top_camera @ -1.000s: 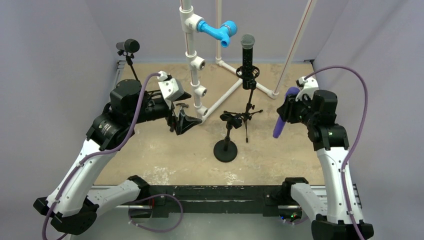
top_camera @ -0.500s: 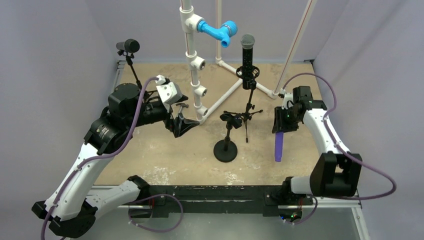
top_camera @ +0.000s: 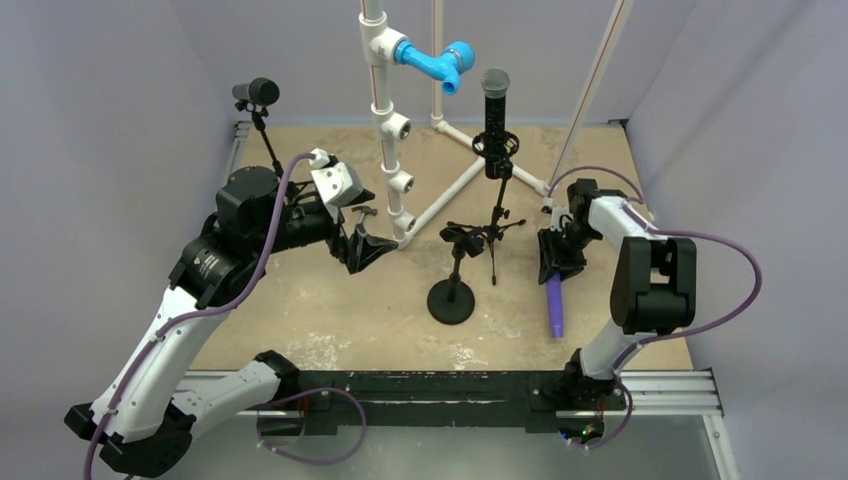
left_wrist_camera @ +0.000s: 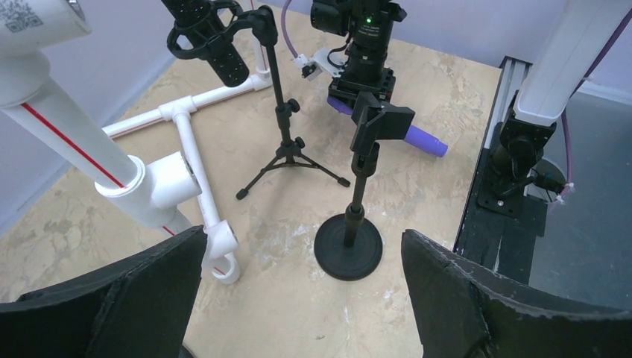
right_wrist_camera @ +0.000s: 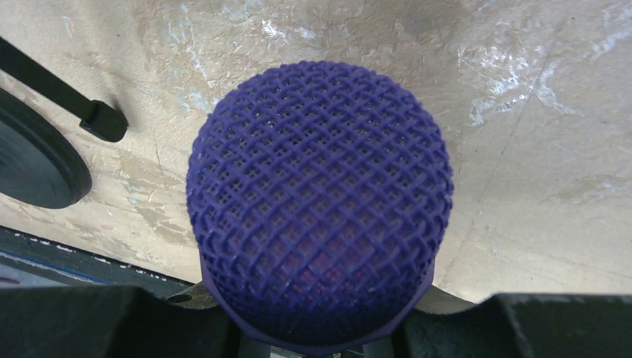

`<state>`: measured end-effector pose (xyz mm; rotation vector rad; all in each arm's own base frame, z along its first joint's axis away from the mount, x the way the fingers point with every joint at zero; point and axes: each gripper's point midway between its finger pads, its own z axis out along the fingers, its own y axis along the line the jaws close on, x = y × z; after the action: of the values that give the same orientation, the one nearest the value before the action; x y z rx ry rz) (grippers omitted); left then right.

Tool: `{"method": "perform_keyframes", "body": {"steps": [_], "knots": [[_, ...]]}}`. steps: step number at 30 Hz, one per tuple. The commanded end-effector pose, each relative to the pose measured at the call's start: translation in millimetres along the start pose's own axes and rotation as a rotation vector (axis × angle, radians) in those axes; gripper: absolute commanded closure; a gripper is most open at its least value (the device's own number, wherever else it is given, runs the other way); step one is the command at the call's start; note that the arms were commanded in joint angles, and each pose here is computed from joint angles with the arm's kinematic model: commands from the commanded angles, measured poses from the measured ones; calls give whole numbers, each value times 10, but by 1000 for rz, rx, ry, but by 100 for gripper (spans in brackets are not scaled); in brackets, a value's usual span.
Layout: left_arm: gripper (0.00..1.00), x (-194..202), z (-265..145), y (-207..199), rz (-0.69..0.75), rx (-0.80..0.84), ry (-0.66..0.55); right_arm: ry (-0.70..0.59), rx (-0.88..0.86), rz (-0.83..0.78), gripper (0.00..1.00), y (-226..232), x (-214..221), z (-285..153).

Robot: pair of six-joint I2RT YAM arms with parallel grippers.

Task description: Remove the microphone from the stand

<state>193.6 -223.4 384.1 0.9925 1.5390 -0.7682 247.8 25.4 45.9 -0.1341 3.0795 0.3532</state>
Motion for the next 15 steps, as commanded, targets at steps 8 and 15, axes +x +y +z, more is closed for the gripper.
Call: {"method": "perform_keyframes", "body": {"steps": [8, 15], "knots": [[0, -61, -4, 118, -65, -22, -41, 83, -29, -29, 90, 108, -66, 230], [0, -83, -36, 159, -85, -32, -51, 130, 1, -28, 82, 62, -27, 391]]}}
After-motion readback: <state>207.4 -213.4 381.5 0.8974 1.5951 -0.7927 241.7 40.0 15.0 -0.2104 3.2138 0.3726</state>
